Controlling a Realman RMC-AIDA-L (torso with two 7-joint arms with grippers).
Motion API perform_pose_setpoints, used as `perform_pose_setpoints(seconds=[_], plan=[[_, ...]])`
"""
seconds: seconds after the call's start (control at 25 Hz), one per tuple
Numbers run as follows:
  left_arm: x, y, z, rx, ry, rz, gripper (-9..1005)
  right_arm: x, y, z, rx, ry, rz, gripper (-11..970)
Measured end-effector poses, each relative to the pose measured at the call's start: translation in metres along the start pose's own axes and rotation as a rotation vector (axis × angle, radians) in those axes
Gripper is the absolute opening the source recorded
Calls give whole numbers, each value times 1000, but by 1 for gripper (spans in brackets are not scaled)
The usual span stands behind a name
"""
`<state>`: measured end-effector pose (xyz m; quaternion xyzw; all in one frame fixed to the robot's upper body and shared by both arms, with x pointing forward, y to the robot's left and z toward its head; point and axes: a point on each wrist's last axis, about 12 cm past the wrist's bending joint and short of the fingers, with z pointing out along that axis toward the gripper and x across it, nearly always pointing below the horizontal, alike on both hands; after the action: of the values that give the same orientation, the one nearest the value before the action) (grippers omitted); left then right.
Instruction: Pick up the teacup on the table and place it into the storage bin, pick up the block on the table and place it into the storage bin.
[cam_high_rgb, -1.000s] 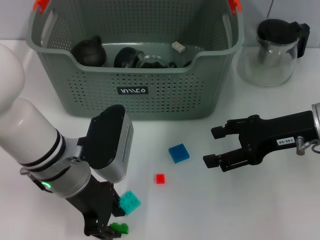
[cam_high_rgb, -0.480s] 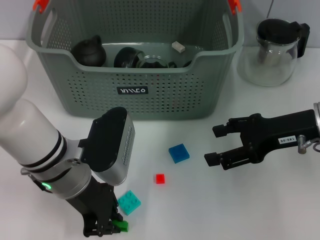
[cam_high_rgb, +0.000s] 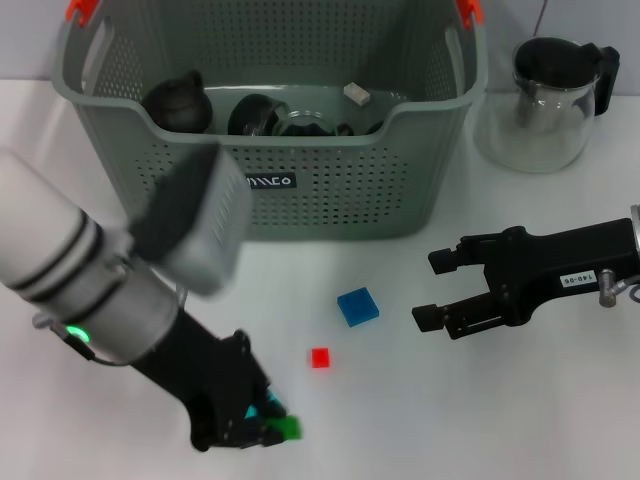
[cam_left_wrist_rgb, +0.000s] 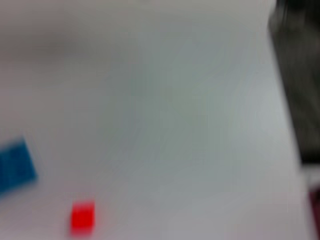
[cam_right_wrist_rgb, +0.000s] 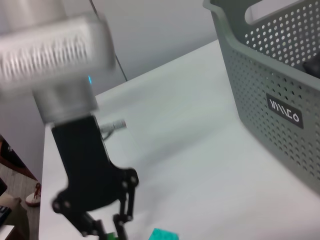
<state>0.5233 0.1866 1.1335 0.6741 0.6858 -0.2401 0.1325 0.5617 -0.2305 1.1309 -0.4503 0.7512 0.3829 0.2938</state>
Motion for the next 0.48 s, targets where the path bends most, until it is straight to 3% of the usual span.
perform_pose_setpoints(seconds=[0.08,0.16,0.24,0.32,0.48], plan=[[-2,1,-16,32,-113,-25,160,1,0,-1,1,1,1,945],[-5,4,-43,58,-307,-54,168,2,0,-1,2,0,4,945],[-8,10,-62,35,-430,-71,175,2,0,-2,2,-2,7,945],[-11,21,-83,-36,-531,-101,183,4,0,-3,4,-4,11,945],[-20,56,-107,-245,-588,-189,199,5,0,-4,2,-5,15,945]])
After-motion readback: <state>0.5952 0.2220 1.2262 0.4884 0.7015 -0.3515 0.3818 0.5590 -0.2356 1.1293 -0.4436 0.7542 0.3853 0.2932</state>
